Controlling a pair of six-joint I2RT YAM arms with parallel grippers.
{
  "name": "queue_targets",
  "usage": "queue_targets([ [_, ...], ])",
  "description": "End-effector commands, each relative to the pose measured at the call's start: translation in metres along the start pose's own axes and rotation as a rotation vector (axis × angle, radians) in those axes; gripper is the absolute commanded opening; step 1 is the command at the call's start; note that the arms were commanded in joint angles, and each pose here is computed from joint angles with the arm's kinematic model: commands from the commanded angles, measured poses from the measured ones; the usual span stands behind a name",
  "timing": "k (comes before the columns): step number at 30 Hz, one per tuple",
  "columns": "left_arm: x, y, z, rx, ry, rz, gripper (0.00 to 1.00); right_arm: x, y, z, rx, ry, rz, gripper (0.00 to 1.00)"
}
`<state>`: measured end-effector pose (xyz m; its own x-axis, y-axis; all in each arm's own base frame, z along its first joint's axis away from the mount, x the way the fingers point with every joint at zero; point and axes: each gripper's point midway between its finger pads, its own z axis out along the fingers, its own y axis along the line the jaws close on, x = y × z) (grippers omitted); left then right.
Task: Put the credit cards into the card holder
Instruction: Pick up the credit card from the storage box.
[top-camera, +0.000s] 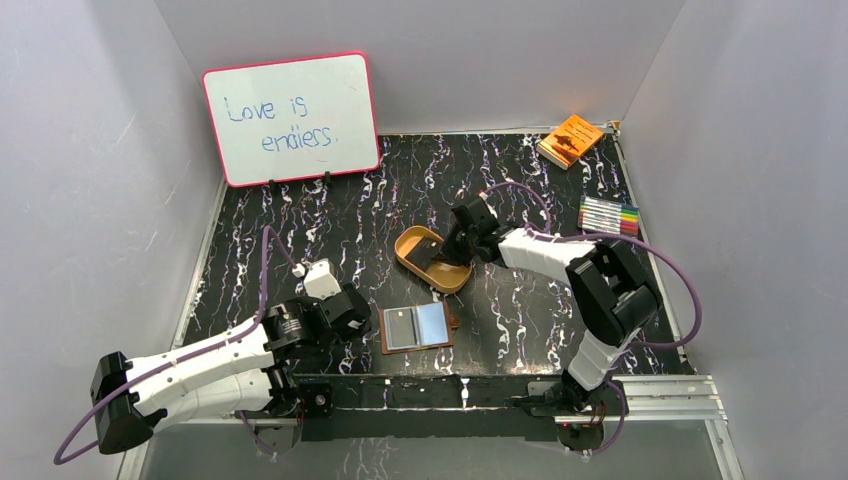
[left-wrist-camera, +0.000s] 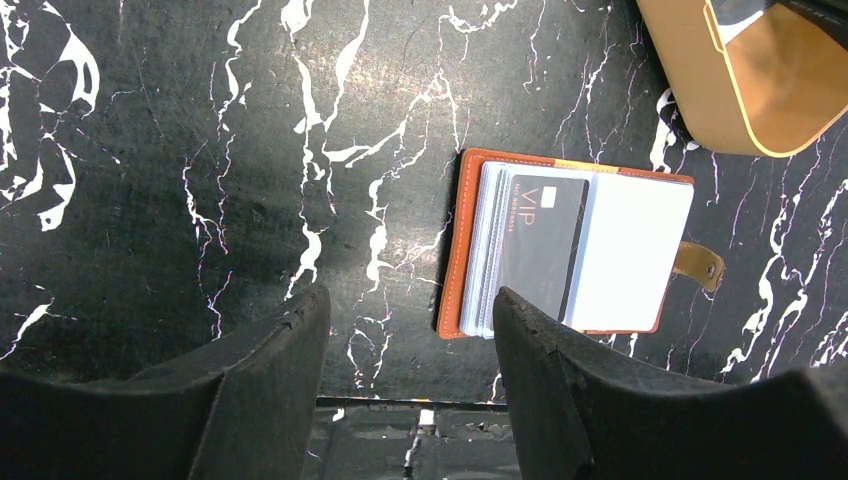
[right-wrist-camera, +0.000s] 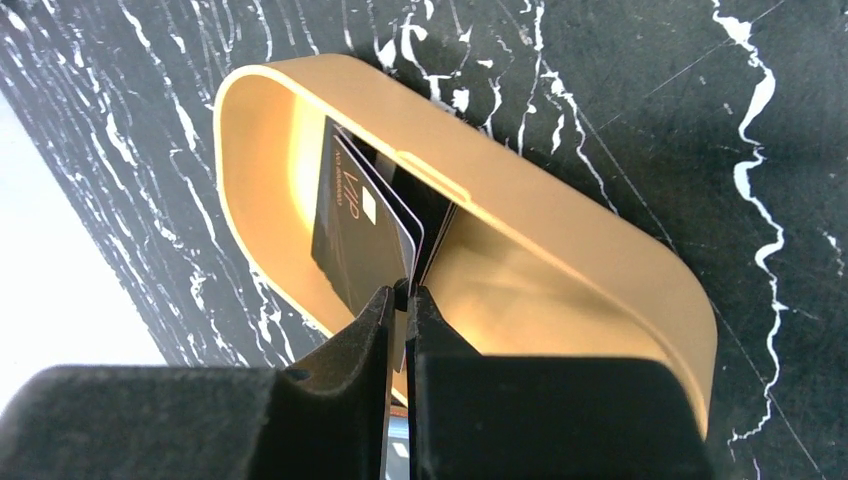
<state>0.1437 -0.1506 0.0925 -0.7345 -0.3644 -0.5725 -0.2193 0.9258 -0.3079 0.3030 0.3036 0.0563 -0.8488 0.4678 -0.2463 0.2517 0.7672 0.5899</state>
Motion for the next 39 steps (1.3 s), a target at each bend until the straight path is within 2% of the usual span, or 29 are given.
queue_targets([
  [1,-0.006,0.009,0.002,-0.032,-0.039,0.004,0.58,-0.004,0.011,-0.023,-0.036,-0.019,-0.004,0.00],
  [9,-0.014,0.008,-0.001,-0.027,-0.067,0.000,0.58,-0.011,0.028,-0.058,-0.080,-0.051,0.035,0.00],
  [17,-0.016,0.004,-0.003,-0.026,-0.068,0.002,0.58,-0.009,0.036,-0.067,-0.104,-0.023,0.073,0.00],
  [22,-0.028,0.001,-0.012,-0.017,-0.096,-0.009,0.58,-0.010,0.055,-0.098,-0.220,0.054,0.123,0.00],
  [29,-0.061,-0.009,-0.037,0.028,-0.184,-0.046,0.58,0.005,0.072,-0.175,-0.461,0.330,0.183,0.00],
  [33,-0.075,-0.018,-0.049,0.078,-0.215,-0.077,0.59,0.021,0.077,-0.214,-0.569,0.413,0.150,0.00],
  [37,-0.087,-0.047,-0.066,0.229,-0.232,-0.118,0.60,0.035,0.073,-0.232,-0.617,0.455,0.074,0.00],
  [39,-0.091,-0.062,-0.077,0.341,-0.233,-0.139,0.65,0.041,0.070,-0.237,-0.649,0.477,0.030,0.00],
])
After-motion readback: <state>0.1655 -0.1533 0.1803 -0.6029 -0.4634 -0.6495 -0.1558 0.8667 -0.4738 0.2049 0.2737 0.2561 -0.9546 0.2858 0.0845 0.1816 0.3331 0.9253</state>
